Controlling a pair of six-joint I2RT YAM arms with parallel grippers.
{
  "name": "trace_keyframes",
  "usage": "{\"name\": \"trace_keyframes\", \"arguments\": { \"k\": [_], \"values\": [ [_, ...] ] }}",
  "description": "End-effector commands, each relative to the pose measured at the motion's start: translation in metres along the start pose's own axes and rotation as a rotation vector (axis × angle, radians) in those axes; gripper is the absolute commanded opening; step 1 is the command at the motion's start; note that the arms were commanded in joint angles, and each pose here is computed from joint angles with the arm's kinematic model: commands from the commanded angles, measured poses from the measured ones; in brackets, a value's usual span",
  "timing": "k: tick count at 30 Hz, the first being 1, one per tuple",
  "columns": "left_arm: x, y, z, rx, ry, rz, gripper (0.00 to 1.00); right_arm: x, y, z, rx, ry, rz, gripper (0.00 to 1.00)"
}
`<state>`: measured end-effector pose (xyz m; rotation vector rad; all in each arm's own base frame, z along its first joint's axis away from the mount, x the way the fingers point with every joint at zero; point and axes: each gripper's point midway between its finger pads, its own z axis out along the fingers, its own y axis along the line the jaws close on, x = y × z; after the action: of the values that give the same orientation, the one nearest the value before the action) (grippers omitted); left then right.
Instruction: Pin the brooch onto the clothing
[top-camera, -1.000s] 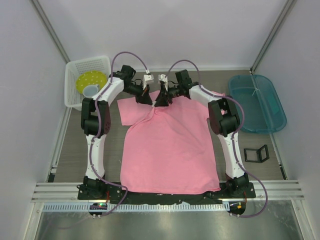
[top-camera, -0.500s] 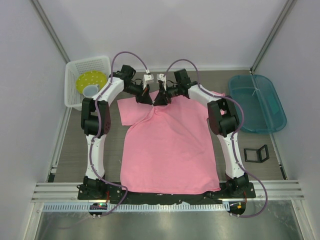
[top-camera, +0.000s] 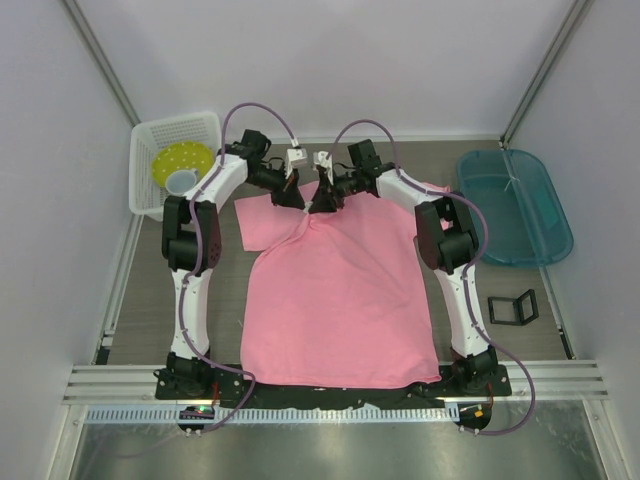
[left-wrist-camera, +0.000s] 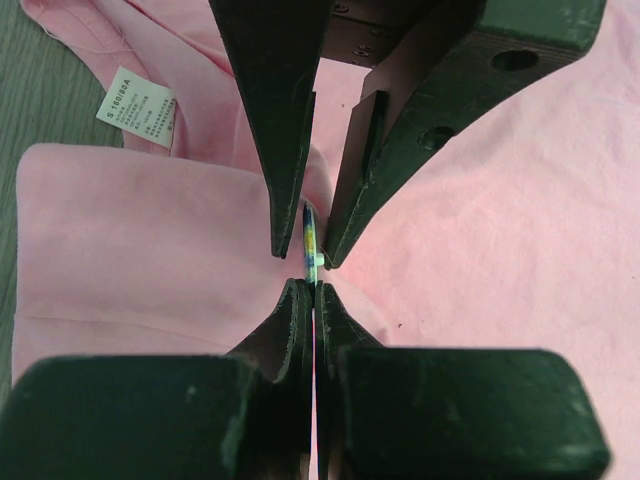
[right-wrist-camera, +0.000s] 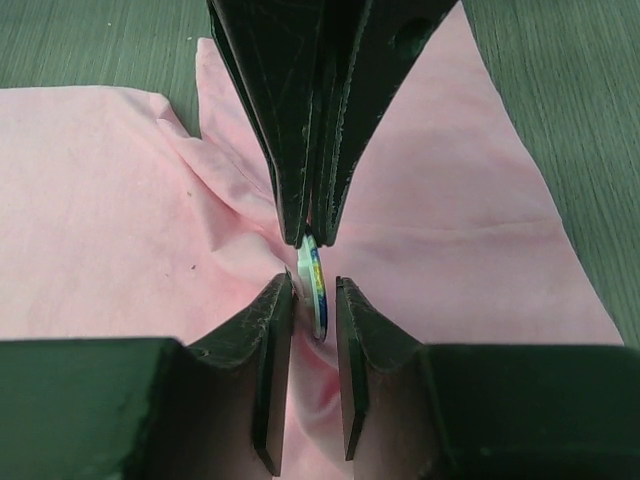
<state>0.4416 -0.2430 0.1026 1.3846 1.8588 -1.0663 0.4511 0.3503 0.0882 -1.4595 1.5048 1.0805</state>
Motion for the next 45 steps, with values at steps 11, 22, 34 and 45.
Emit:
{"name": "trace_keyframes", "arguments": {
  "k": [11, 22, 34, 45],
  "values": [
    [-0.020, -0.012, -0.003, 0.047, -0.051, 0.043, 0.00, -0.021, -0.019, -0.005, 0.041, -0.033, 0.015, 0.24],
    [-0.020, -0.016, -0.005, 0.049, -0.048, 0.061, 0.00, -0.021, -0.028, -0.008, 0.052, -0.047, 0.110, 0.15],
    [-0.017, -0.013, -0.007, 0.039, -0.047, 0.024, 0.00, -0.018, -0.034, -0.026, 0.058, -0.087, 0.120, 0.14],
    [-0.011, -0.010, -0.009, 0.032, -0.038, -0.002, 0.00, -0.027, -0.037, -0.033, 0.079, -0.145, 0.118, 0.18]
  ]
}}
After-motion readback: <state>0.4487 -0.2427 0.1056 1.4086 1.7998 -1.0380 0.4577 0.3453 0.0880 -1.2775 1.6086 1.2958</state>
